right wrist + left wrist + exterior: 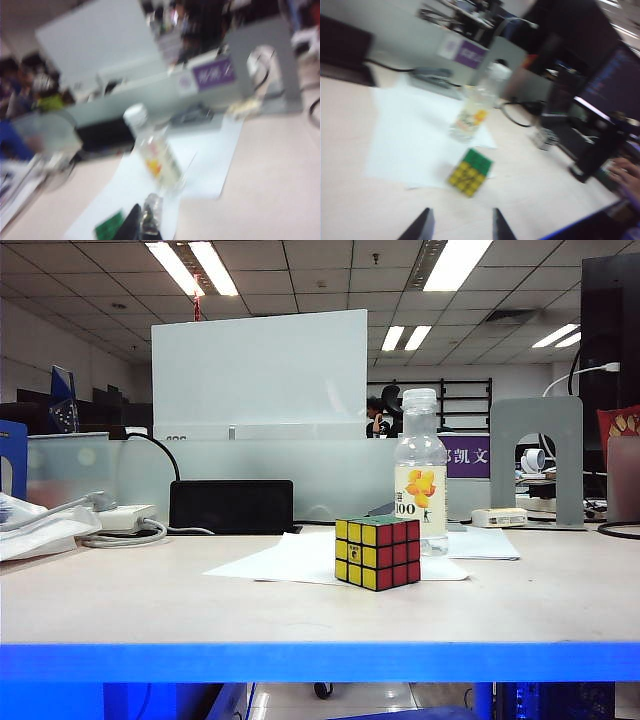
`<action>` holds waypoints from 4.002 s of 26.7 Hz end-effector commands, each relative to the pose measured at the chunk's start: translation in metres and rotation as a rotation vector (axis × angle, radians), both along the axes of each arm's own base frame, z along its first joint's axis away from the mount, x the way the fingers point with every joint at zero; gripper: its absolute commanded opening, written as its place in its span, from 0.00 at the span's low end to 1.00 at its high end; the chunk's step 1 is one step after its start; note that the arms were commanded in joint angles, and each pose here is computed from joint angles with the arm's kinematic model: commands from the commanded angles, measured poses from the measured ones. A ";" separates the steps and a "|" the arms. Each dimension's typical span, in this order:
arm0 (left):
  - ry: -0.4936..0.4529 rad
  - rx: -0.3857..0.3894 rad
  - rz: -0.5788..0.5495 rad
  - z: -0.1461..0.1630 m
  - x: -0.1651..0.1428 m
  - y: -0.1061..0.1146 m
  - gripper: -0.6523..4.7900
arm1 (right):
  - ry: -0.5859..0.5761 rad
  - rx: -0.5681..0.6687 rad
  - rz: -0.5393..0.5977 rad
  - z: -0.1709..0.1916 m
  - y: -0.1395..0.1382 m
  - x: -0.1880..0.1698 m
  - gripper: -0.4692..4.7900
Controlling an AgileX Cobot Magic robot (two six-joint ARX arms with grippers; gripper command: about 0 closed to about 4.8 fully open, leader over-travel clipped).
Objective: Rotate the Rubik's Cube so that the bottom side is facing up.
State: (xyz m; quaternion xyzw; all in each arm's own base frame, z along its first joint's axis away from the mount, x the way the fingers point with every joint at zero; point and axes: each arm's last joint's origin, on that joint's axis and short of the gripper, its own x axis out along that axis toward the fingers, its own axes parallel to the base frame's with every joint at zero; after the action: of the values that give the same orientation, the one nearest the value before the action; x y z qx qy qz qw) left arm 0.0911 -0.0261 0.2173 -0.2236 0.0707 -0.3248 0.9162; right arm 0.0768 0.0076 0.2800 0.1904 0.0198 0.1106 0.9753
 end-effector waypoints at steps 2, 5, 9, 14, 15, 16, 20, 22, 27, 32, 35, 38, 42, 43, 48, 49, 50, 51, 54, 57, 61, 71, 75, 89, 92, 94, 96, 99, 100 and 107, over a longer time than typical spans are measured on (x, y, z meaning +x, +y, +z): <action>-0.082 0.046 -0.072 0.032 0.004 -0.016 0.39 | 0.110 -0.012 0.174 0.026 0.005 0.007 0.09; -0.032 0.074 -0.127 0.046 0.014 -0.030 0.39 | 0.129 0.003 0.310 0.050 0.009 0.019 0.09; 0.043 0.188 -0.203 0.058 0.035 -0.054 0.39 | 0.234 0.035 0.463 0.078 0.013 0.036 0.10; 0.235 0.336 -0.304 0.067 0.062 -0.074 0.39 | 0.440 0.089 0.533 0.093 0.015 0.058 0.63; 0.292 0.367 -0.317 0.068 0.067 -0.077 0.39 | 0.483 0.085 0.536 0.093 0.015 0.063 0.72; 0.332 0.391 -0.321 0.070 0.071 -0.079 0.39 | 0.511 0.079 0.541 0.093 0.016 0.065 0.72; 0.386 0.508 -0.322 0.082 0.078 -0.082 0.38 | 0.600 0.086 0.548 0.091 0.017 0.074 0.72; 0.369 0.545 -0.278 0.090 0.079 -0.081 0.35 | 0.643 0.094 0.545 0.087 0.018 0.080 0.72; 0.303 0.589 -0.248 0.102 0.080 -0.080 0.45 | 0.671 0.024 0.511 0.077 0.019 0.102 0.72; 0.317 0.584 -0.247 0.102 0.080 -0.080 0.62 | 0.722 -0.057 0.535 0.060 0.035 0.129 0.72; 0.322 0.584 -0.245 0.101 0.080 -0.080 0.62 | 0.730 -0.140 0.591 0.047 0.055 0.147 0.72; 0.340 0.597 -0.236 0.100 0.079 -0.079 0.62 | 0.736 -0.277 0.617 0.037 0.077 0.161 0.75; 0.399 0.619 -0.241 0.094 0.078 -0.078 0.62 | 0.762 -0.441 0.659 0.030 0.107 0.179 0.94; 0.411 0.627 -0.238 0.093 0.078 -0.078 0.62 | 0.772 -0.455 0.663 0.029 0.113 0.184 0.94; 0.462 0.654 -0.239 0.089 0.074 -0.076 0.62 | 0.835 -0.552 0.674 0.020 0.139 0.213 0.94; 0.469 0.663 -0.231 0.089 0.074 -0.075 0.62 | 0.856 -0.572 0.678 0.018 0.144 0.219 0.94; 0.476 0.670 -0.225 0.088 0.074 -0.074 0.62 | 0.871 -0.585 0.680 0.016 0.147 0.223 0.94; 0.485 0.680 -0.217 0.088 0.073 -0.074 0.62 | 0.889 -0.617 0.682 0.012 0.150 0.228 0.94; 0.503 0.689 -0.220 0.086 0.072 -0.073 0.62 | 0.963 -0.732 0.685 -0.004 0.160 0.238 0.94; 0.506 0.690 -0.220 0.086 0.072 -0.073 0.62 | 1.032 -0.750 0.705 -0.021 0.163 0.244 0.94; 0.506 0.690 -0.220 0.086 0.072 -0.073 0.62 | 0.994 -0.717 0.738 -0.025 0.168 0.251 0.94; 0.511 0.692 -0.221 0.085 0.072 -0.073 0.62 | 0.860 -0.696 0.816 -0.045 0.197 0.265 0.94; 0.520 0.696 -0.223 0.085 0.072 -0.073 0.62 | 0.895 -0.906 0.708 -0.061 0.199 0.266 1.00; 0.522 0.705 -0.227 0.084 0.072 -0.073 0.62 | 0.871 -0.897 0.700 -0.049 0.207 0.273 1.00; 0.523 0.705 -0.227 0.084 0.072 -0.073 0.62 | 0.881 -0.917 0.669 -0.052 0.206 0.274 1.00; 0.525 0.706 -0.228 0.084 0.072 -0.073 0.62 | 0.902 -0.922 0.654 -0.057 0.206 0.276 1.00; 0.530 0.708 -0.229 0.083 0.071 -0.073 0.62 | 0.933 -0.919 0.674 -0.064 0.207 0.276 1.00; 0.531 0.709 -0.229 0.083 0.071 -0.073 0.62 | 0.982 -0.894 0.720 -0.078 0.210 0.277 1.00; 0.534 0.710 -0.230 0.083 0.071 -0.073 0.62 | 0.983 -0.894 0.720 -0.079 0.211 0.277 1.00; 0.549 0.717 -0.233 0.082 0.070 -0.072 0.62 | 0.955 -0.866 0.706 -0.078 0.214 0.279 0.98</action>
State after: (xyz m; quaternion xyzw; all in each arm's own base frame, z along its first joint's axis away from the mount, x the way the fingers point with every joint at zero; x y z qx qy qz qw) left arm 0.1611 -0.0981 0.2977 0.0379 0.4473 -0.3075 0.8390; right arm 0.3556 0.2195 0.1976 -0.2086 0.5532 0.3003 0.7486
